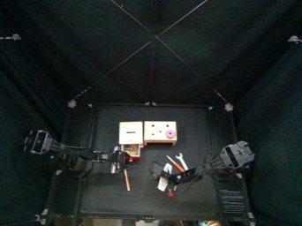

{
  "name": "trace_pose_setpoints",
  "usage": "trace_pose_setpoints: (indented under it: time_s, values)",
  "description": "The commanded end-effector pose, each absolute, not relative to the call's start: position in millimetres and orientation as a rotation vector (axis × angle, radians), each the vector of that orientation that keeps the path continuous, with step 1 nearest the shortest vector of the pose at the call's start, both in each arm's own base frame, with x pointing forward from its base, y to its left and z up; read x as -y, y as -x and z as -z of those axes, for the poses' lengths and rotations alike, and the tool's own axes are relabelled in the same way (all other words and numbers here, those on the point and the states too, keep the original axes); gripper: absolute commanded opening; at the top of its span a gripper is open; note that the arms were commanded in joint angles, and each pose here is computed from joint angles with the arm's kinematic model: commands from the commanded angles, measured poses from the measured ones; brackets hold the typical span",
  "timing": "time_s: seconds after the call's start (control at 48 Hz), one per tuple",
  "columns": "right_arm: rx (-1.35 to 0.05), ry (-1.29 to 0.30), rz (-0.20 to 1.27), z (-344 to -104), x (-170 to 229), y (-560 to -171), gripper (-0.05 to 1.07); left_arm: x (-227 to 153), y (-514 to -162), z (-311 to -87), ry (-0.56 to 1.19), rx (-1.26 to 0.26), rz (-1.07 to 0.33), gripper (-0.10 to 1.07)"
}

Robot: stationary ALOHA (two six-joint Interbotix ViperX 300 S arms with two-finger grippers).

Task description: Hand over red screw to left hand

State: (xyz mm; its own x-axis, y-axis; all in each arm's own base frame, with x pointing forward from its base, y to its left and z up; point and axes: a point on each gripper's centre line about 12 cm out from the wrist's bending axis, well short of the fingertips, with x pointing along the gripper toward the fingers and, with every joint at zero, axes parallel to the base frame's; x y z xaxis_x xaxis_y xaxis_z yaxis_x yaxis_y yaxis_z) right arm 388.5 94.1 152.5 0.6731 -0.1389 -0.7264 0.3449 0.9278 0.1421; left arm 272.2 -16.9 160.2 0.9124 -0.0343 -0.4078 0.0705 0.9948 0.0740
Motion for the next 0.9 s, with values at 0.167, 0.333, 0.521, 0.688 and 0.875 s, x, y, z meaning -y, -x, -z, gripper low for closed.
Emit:
trace_pose_setpoints:
  time_s: [0.167, 0.333, 0.521, 0.688, 0.875]
  values:
    - [-0.580, -0.295, 0.229, -230, -82, -402, 0.57, 18, -285, -178, -0.086, -0.336, 0.050, 0.90]
    - [-0.480, -0.273, 0.199, -263, -73, -404, 0.57, 24, -295, -195, -0.127, -0.233, 0.075, 0.90]
    - [-0.400, -0.308, 0.131, -290, -62, -405, 0.57, 28, -305, -203, -0.232, -0.135, 0.104, 0.90]
    - [-0.354, -0.336, 0.064, -304, -57, -406, 0.57, 29, -317, -205, -0.377, -0.069, 0.099, 0.90]
    - [-0.308, -0.377, -0.013, -317, -49, -406, 0.57, 29, -327, -210, -0.514, 0.001, 0.062, 0.90]
